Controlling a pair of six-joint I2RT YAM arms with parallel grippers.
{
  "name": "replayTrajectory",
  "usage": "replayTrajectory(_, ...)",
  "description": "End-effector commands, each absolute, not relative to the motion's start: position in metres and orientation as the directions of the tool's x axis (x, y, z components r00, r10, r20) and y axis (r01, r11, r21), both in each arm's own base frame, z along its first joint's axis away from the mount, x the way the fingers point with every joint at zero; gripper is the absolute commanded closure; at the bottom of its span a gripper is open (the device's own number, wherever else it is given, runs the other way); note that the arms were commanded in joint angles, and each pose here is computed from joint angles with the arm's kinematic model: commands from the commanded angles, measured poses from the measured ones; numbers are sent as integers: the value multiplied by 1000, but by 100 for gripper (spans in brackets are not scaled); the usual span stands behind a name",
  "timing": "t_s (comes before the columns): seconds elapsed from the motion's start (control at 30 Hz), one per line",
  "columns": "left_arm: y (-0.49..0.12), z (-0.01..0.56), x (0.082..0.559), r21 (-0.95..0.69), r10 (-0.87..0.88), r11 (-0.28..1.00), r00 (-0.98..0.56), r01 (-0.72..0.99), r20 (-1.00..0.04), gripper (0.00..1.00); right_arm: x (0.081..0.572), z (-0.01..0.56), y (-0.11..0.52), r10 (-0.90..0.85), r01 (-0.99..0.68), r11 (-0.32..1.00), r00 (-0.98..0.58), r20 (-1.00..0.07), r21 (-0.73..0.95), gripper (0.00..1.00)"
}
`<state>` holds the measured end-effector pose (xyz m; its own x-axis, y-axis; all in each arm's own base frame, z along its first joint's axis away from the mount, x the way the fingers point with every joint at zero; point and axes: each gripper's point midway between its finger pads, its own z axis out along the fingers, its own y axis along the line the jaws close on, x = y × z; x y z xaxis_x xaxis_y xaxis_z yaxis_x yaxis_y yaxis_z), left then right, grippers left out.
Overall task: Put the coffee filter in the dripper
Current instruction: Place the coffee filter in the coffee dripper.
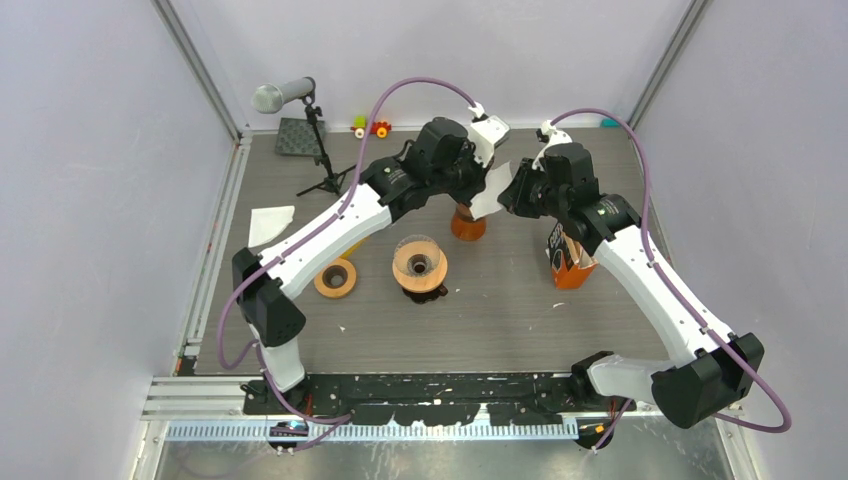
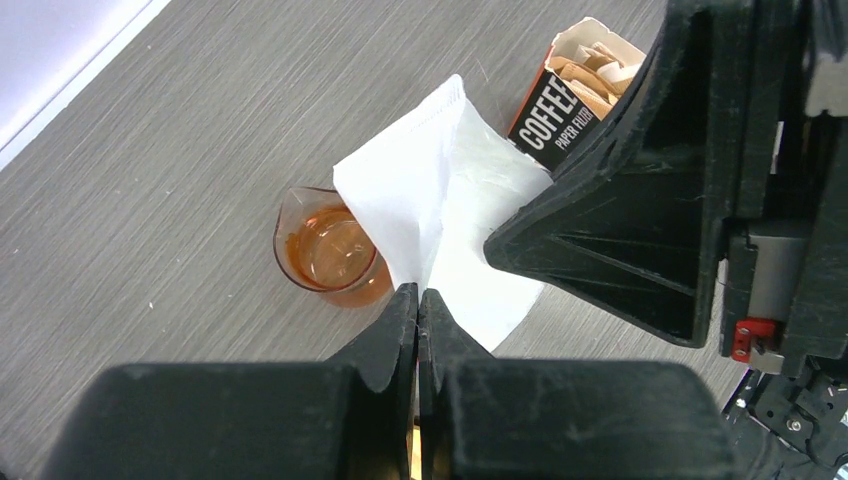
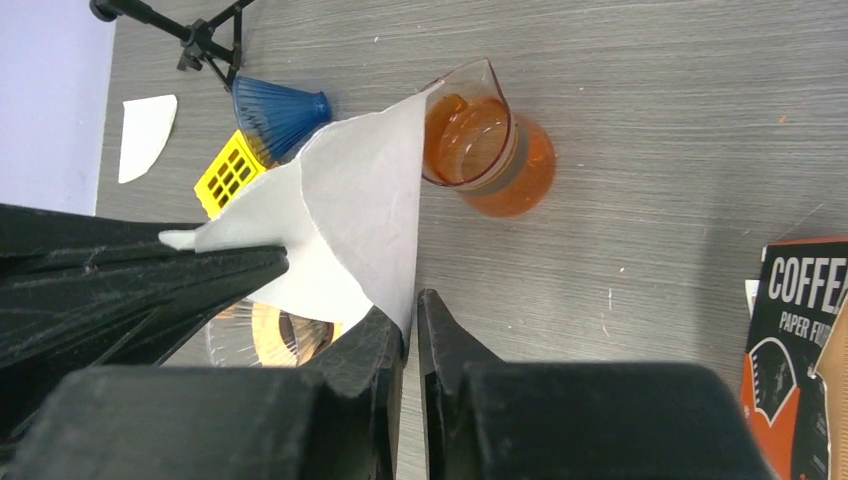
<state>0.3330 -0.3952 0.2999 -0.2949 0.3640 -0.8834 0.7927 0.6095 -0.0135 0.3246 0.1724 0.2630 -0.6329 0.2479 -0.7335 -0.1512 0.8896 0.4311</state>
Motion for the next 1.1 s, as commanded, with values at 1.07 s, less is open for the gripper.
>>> replayTrajectory(1.07, -391, 308, 338, 3, 331, 682, -306, 732, -893, 65, 329, 295, 181, 282, -204, 860, -574, -769, 468, 100)
